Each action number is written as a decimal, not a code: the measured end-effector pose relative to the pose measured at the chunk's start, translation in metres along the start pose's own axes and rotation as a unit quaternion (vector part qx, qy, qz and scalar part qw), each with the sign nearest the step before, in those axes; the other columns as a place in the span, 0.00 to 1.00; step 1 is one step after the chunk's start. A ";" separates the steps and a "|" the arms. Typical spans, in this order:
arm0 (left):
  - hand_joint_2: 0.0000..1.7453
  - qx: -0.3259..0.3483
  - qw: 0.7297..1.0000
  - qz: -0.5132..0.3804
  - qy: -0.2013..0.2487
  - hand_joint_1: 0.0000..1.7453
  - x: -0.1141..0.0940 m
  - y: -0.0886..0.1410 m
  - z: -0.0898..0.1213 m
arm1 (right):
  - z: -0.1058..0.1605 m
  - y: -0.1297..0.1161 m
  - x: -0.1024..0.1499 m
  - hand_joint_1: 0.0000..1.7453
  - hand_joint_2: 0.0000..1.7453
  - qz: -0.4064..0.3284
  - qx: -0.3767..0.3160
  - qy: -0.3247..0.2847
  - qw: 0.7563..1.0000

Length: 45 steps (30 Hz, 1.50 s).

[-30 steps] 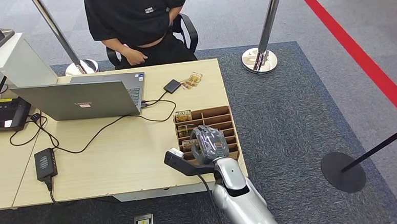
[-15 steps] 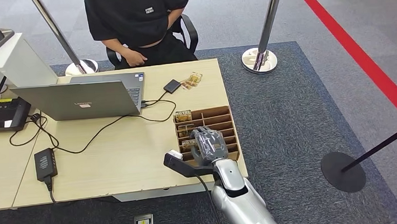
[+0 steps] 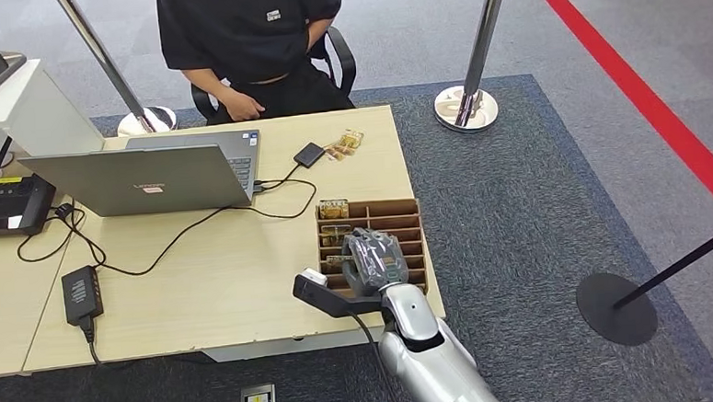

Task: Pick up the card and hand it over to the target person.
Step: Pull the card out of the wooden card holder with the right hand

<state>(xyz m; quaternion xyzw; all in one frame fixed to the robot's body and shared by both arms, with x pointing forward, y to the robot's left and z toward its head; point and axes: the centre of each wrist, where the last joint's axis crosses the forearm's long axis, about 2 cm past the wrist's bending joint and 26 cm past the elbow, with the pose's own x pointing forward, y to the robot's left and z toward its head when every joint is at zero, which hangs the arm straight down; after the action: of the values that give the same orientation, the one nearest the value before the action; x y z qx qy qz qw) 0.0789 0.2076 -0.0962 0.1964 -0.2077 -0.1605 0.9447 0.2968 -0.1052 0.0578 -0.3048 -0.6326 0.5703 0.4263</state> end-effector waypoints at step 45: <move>0.00 0.004 1.000 -0.002 0.003 0.00 -0.003 0.002 -0.001 | -0.006 -0.026 0.000 0.74 1.00 -0.080 -0.060 -0.019 0.995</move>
<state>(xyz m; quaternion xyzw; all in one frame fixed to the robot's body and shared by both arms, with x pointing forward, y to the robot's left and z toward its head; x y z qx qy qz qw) 0.0773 0.2103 -0.0969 0.2010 -0.2050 -0.1607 0.9443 0.3047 -0.1068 0.0828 -0.2674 -0.6961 0.5014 0.4389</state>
